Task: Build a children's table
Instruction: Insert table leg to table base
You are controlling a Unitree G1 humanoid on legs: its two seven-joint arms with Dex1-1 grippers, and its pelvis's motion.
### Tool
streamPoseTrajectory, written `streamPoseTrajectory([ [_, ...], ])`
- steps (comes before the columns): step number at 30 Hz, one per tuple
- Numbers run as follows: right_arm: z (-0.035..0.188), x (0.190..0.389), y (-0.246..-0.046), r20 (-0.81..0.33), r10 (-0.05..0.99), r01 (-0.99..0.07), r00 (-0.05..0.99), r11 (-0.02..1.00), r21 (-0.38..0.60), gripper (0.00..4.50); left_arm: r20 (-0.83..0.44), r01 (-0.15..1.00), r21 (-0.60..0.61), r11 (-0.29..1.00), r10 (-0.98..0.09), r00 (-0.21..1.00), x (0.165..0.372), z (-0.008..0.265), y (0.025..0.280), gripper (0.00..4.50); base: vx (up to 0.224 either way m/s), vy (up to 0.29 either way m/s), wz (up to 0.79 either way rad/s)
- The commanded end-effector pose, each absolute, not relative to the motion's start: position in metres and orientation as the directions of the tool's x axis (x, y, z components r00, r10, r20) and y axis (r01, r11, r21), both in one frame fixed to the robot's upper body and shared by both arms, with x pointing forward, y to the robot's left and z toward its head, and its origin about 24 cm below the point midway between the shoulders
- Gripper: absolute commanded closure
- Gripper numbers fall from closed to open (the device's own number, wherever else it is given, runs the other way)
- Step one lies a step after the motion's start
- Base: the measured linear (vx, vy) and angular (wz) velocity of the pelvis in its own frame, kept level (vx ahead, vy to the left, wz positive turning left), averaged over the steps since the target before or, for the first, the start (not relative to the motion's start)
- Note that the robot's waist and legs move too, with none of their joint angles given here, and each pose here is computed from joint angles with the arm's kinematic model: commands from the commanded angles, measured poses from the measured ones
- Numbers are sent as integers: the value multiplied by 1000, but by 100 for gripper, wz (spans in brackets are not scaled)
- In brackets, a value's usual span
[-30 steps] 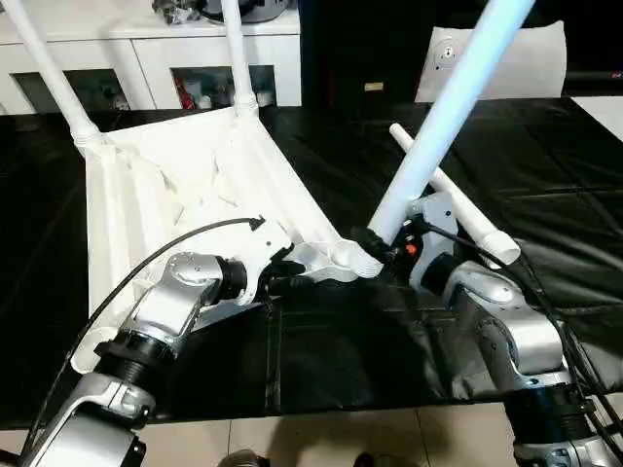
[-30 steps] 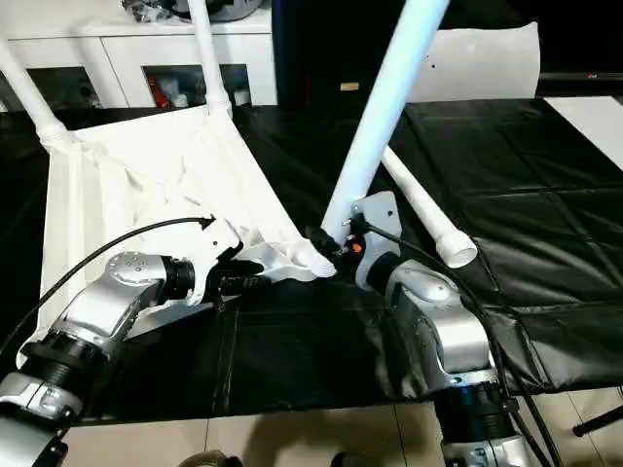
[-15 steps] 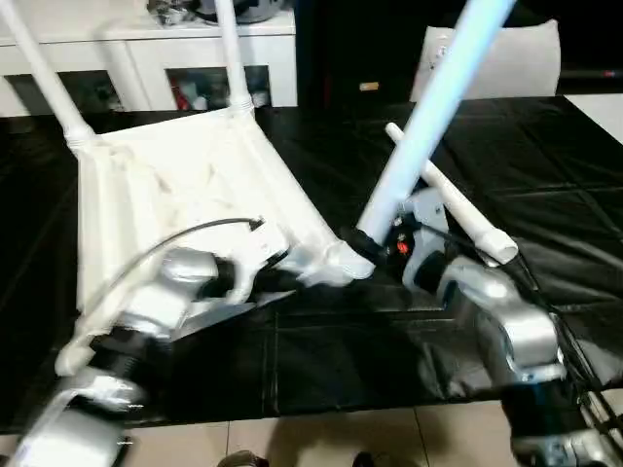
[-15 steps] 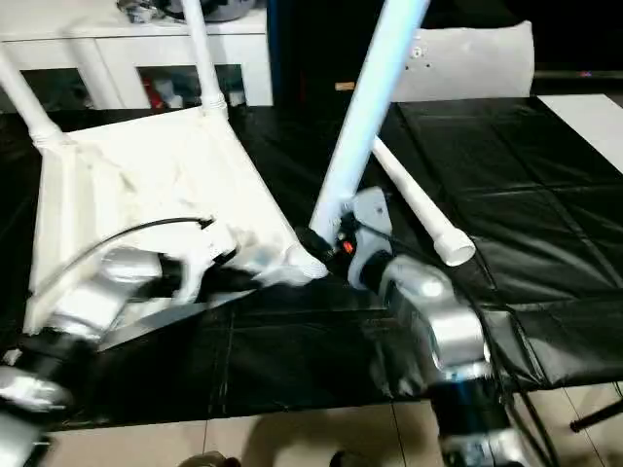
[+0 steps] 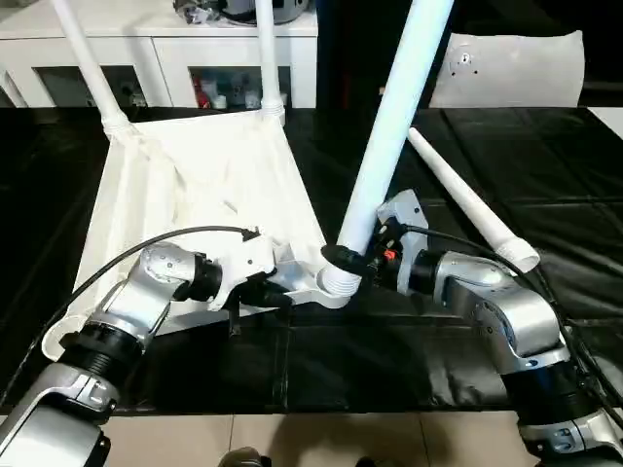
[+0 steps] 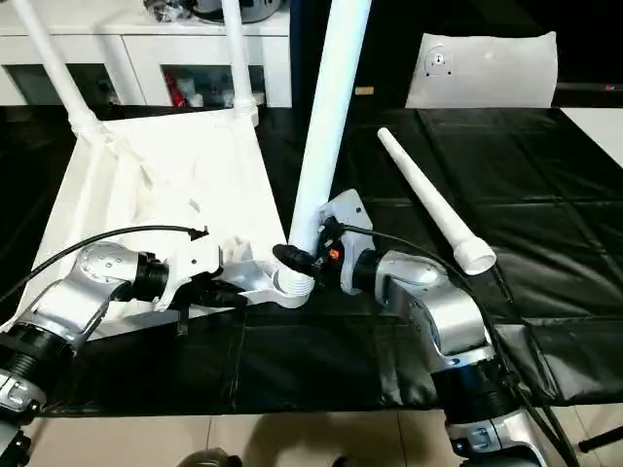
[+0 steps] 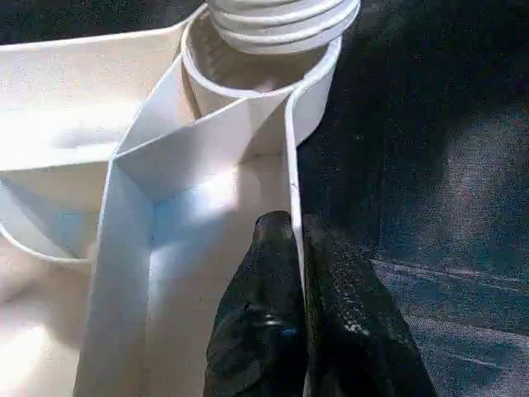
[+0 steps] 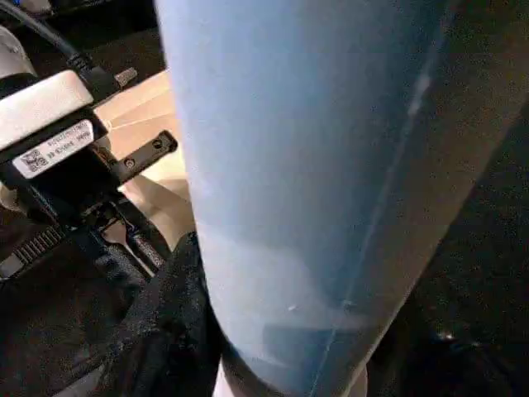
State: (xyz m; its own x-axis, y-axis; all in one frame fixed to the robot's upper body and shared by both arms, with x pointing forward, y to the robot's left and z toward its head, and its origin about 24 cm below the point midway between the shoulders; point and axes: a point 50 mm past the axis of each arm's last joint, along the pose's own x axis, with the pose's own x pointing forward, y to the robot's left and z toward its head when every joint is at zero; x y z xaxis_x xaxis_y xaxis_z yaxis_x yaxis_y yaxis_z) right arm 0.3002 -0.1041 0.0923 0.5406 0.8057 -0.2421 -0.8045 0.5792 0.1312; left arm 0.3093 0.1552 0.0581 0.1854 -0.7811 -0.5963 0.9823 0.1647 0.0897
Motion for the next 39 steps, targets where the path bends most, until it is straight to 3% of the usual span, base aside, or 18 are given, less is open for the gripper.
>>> streamPoseTrajectory([
  [1,86,300,-100,-277,801,-808,530,576,119,262,-599,994,87,66,-794,105,305,58,145,450,0,0,0],
  [16,66,304,-94,-327,794,-797,512,582,165,262,-597,995,96,35,-797,86,302,60,143,450,0,0,0],
  [21,53,305,-105,-289,762,-709,579,646,282,262,-597,994,101,46,-796,97,304,61,146,450,0,0,0],
  [29,29,294,-118,-271,721,-631,638,691,352,262,-584,987,127,94,-797,152,311,64,146,450,0,0,0],
  [33,26,286,-121,-223,700,-611,678,706,357,262,-589,984,141,106,-790,169,314,64,146,450,0,0,0],
  [39,28,277,-122,-186,679,-623,710,729,283,262,-591,981,151,120,-784,187,317,64,146,450,0,0,0],
])
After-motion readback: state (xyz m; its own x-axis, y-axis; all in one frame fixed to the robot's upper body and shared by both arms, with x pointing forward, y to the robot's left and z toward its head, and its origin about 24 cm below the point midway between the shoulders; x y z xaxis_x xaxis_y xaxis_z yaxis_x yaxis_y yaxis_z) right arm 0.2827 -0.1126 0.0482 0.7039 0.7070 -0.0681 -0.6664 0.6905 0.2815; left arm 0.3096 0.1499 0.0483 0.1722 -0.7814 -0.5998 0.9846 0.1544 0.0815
